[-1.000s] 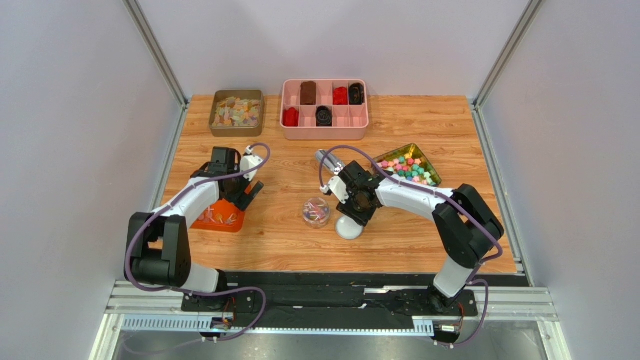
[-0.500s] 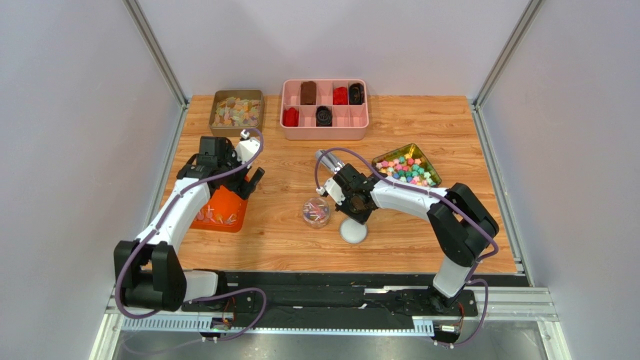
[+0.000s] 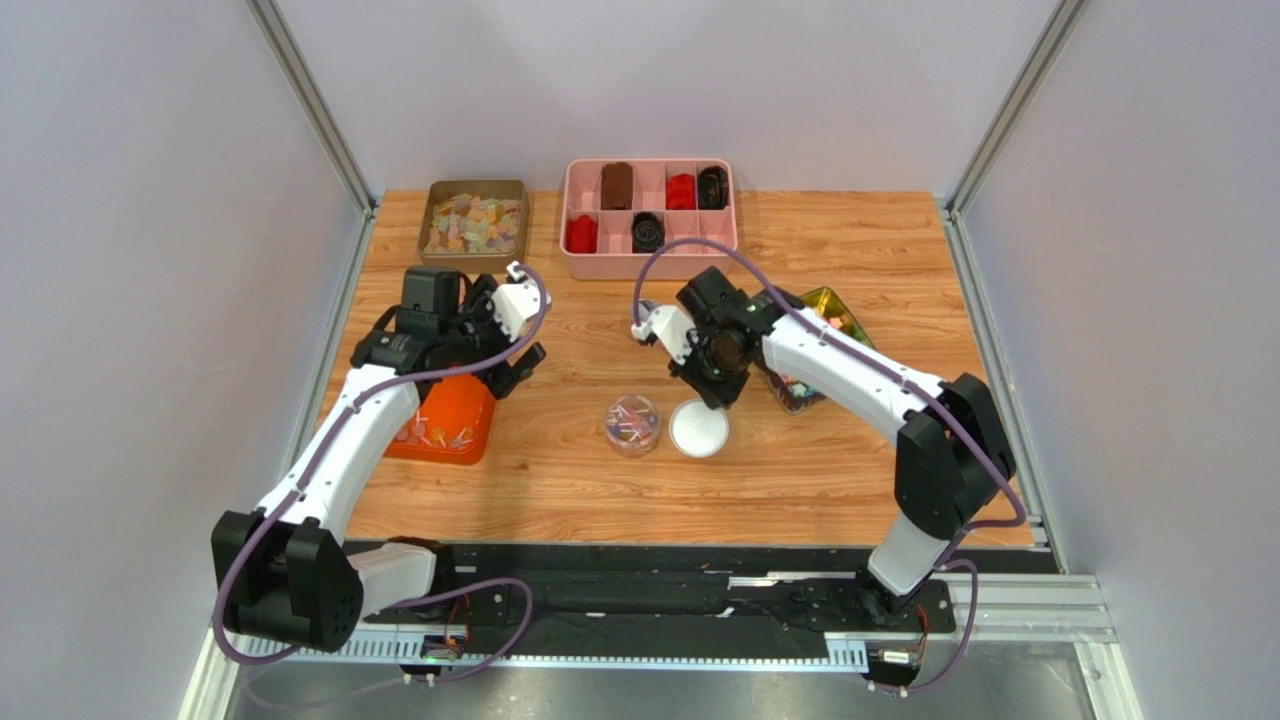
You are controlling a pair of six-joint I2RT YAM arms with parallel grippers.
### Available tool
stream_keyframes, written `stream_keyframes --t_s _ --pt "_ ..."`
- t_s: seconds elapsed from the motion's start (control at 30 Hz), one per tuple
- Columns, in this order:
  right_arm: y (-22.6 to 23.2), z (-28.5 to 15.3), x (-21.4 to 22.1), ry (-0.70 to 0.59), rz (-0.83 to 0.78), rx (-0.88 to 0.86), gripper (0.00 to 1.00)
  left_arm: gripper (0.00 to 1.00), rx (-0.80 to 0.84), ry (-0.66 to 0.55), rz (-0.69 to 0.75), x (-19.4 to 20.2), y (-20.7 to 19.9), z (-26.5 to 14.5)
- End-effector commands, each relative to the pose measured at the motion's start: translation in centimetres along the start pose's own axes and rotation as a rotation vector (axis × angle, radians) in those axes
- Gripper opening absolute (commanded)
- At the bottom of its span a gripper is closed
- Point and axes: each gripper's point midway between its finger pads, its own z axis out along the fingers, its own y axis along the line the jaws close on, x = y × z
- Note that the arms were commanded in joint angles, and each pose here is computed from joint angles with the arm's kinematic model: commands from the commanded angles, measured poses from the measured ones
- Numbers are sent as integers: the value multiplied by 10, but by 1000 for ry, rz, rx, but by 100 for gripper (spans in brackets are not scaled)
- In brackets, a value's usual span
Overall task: Pack the candies
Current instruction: Move the storage box to the center of the board.
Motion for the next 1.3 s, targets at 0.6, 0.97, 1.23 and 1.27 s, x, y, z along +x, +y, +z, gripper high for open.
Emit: stream_keyframes --t_s 0.6,0.97,1.23,1.27 --pt "2 -86 -106 -202 87 -422 0 99 28 -442 678 -114 -40 -9" --pt "-8 -74 -124 -211 126 -526 0 99 106 -436 944 -108 -79 16" --pt "-1 -68 -117 -186 123 -582 0 99 106 -431 1013 -111 -91 28" --pt "2 -69 -118 -191 119 -599 0 99 110 -434 1020 -112 -94 29"
